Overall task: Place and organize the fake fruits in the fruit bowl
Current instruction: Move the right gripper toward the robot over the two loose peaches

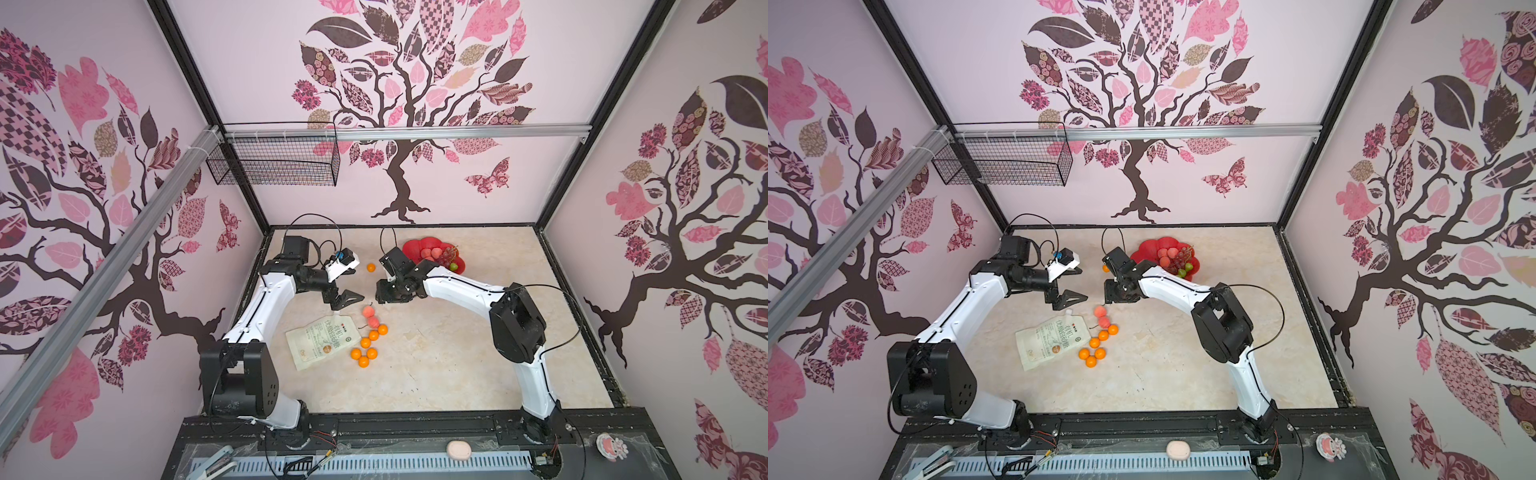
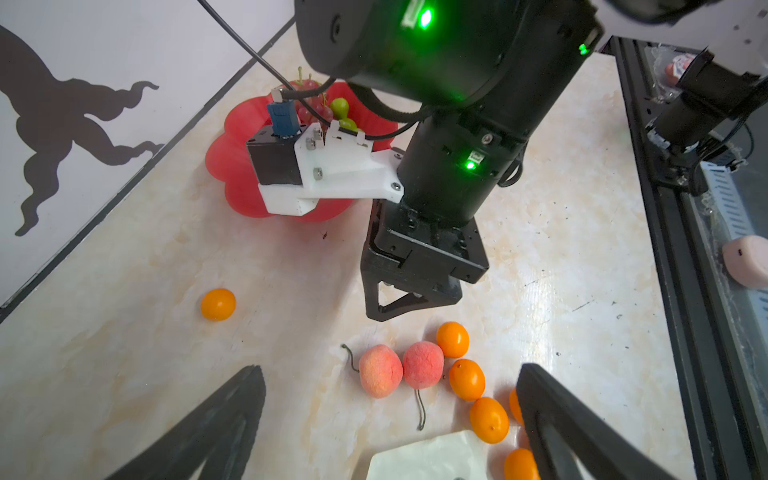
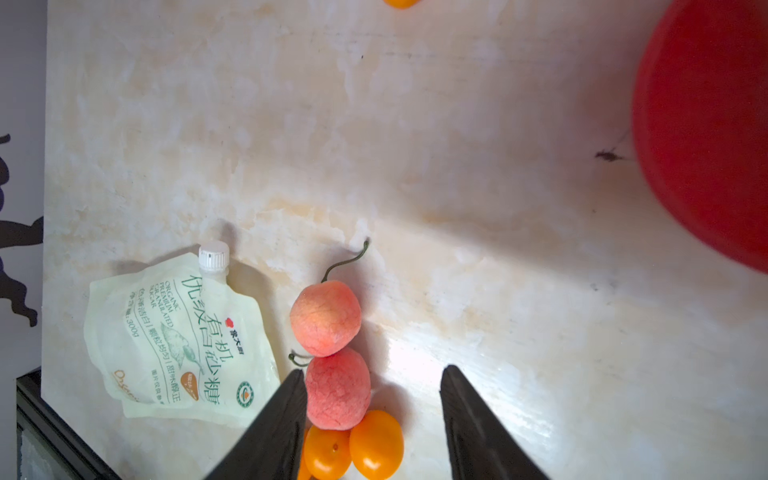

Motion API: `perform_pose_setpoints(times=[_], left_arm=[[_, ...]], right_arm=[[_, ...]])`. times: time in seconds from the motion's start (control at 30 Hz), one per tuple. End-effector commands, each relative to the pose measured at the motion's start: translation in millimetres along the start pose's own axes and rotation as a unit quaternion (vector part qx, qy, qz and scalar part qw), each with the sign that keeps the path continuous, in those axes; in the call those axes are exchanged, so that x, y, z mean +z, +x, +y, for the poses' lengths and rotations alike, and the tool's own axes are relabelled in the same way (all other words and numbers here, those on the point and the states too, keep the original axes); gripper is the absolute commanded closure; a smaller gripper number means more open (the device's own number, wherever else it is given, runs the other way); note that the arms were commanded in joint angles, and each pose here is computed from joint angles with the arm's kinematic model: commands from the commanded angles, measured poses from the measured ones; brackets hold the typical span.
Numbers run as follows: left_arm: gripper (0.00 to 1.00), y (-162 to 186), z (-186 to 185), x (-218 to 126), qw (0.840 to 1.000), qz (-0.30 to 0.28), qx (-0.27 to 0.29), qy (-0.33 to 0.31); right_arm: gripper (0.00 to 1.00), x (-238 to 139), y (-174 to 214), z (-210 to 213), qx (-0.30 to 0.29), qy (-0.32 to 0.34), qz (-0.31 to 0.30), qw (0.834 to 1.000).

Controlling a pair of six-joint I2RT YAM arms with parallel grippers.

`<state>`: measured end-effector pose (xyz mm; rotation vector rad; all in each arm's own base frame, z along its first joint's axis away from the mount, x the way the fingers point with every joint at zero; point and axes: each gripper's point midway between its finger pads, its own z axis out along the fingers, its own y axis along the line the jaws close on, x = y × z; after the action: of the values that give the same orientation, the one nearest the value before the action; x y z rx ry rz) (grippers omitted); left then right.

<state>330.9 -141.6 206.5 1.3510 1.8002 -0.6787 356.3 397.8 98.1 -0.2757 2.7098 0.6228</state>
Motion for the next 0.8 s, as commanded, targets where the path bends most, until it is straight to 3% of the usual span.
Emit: perform_pose_setpoints(times=[0.0,0.77], left_arm=[[0.02,17,-6,-3,1.000,0.022,0.000,0.001],[0.02,21,-4,-4,1.000,0.018,-0.004,0.000]], right_arm=[[0.45,-7,6,18,-0.021,-0.010,0.015,1.000],[0.44,35,53,25,-0.057,0.019,0.100,0.993]])
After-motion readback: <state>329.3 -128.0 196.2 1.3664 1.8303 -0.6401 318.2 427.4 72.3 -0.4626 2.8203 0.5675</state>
